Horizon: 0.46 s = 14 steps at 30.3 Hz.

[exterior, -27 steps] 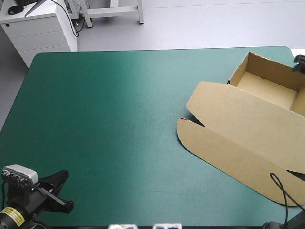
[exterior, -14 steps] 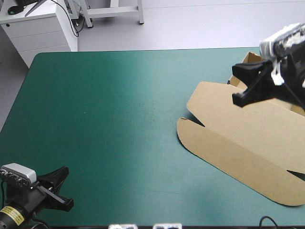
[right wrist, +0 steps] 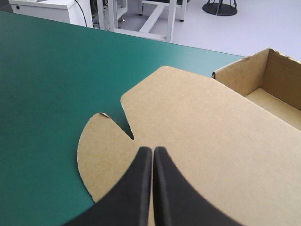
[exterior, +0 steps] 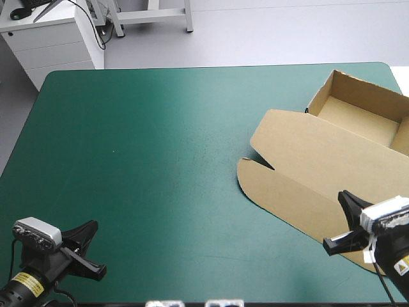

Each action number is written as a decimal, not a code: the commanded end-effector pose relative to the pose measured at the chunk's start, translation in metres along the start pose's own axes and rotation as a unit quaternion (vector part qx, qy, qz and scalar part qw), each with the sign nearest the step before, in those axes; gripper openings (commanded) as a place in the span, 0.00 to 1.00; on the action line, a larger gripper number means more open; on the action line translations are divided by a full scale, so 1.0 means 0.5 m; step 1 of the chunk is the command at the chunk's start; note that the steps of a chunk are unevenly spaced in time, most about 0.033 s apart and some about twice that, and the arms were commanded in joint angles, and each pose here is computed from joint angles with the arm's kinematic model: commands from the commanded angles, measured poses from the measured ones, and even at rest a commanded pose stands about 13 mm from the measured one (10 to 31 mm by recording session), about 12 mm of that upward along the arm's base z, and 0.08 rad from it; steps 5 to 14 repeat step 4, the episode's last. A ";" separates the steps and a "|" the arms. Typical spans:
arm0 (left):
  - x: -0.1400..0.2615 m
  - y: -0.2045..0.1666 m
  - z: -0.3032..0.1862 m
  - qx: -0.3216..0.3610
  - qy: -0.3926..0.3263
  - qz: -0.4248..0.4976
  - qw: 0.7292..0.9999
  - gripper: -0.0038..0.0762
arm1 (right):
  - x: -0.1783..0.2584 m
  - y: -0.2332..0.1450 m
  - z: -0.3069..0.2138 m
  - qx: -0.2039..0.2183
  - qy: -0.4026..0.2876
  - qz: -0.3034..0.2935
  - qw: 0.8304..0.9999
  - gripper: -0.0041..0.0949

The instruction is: Fold the box

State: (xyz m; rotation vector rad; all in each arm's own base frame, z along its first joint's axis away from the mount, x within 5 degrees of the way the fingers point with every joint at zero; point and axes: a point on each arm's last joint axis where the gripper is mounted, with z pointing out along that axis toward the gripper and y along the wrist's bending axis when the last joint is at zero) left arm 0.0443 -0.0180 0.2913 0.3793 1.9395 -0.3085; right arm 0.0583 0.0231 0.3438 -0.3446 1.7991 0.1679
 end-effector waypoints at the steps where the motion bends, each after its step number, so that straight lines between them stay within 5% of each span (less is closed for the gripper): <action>1: -0.014 -0.004 0.004 0.011 -0.050 0.000 0.999 0.04 | 0.011 -0.001 -0.020 0.021 -0.060 -0.016 0.998 0.04; 14: -0.006 -0.003 0.003 0.013 -0.070 0.004 0.997 0.04 | 0.046 0.003 -0.026 0.027 -0.062 -0.029 0.997 0.02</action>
